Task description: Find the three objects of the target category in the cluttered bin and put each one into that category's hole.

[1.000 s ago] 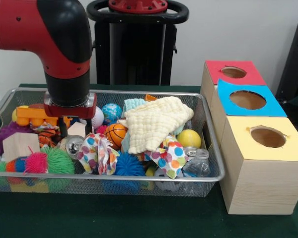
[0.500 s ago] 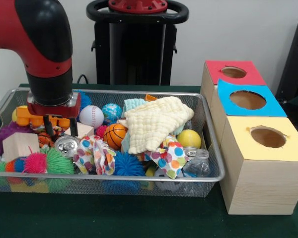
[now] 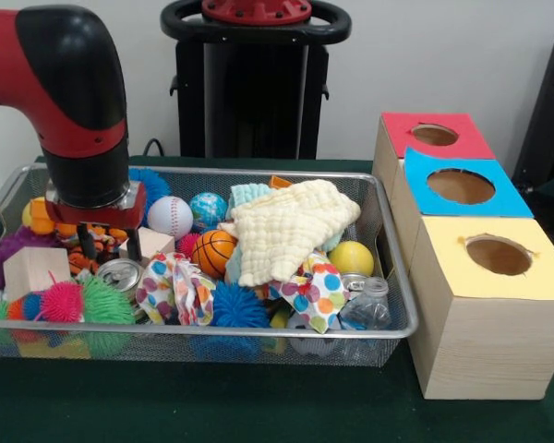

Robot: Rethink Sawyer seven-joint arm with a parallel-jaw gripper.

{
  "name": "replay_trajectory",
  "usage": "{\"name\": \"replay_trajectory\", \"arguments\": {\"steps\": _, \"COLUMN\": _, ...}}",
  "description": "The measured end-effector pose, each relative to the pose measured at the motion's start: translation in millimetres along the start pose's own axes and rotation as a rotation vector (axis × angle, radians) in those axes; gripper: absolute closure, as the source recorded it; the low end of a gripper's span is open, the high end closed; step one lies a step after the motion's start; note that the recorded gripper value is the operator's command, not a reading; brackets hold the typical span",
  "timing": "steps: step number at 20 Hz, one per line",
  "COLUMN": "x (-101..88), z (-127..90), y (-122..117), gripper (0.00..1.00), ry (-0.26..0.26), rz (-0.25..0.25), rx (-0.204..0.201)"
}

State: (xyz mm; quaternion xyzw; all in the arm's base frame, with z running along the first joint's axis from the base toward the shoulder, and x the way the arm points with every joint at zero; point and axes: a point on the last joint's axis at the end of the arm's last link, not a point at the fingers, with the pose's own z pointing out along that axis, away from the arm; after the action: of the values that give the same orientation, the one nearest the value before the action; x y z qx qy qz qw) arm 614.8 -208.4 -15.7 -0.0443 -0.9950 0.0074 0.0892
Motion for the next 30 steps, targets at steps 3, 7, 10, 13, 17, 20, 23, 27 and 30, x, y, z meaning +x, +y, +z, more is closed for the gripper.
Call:
{"name": "replay_trajectory", "arguments": {"steps": 3, "x": 0.1, "z": 0.1, "y": -0.6, "gripper": 0.0, "ry": 0.006, "rz": 0.001, "rx": 0.0}}
{"name": "replay_trajectory", "arguments": {"steps": 7, "x": 0.3, "z": 0.7, "y": -0.9, "gripper": 0.0, "ry": 0.012, "rz": 0.002, "rx": 0.0}}
{"name": "replay_trajectory", "arguments": {"steps": 10, "x": 0.5, "z": 1.1, "y": -1.4, "gripper": 0.0, "ry": 0.016, "rz": 0.003, "rx": -0.001}}
{"name": "replay_trajectory", "arguments": {"steps": 13, "x": 1.1, "z": 1.7, "y": -2.5, "gripper": 0.0, "ry": 0.018, "rz": 0.005, "rx": -0.001}}
{"name": "replay_trajectory", "arguments": {"steps": 17, "x": 2.4, "z": 2.7, "y": -6.3, "gripper": 0.0, "ry": 0.019, "rz": 0.011, "rx": -0.003}}
{"name": "replay_trajectory", "arguments": {"steps": 20, "x": 3.9, "z": 3.6, "y": -11.2, "gripper": 0.0, "ry": 0.02, "rz": 0.019, "rx": -0.005}}
{"name": "replay_trajectory", "arguments": {"steps": 23, "x": 5.9, "z": 4.5, "y": -18.4, "gripper": 0.0, "ry": 0.021, "rz": 0.03, "rx": -0.007}}
{"name": "replay_trajectory", "arguments": {"steps": 27, "x": 9.9, "z": 6.4, "y": -31.8, "gripper": 0.0, "ry": 0.021, "rz": 0.051, "rx": -0.011}}
{"name": "replay_trajectory", "arguments": {"steps": 30, "x": 14.9, "z": 10.2, "y": -44.7, "gripper": 0.0, "ry": 0.025, "rz": 0.071, "rx": -0.017}}
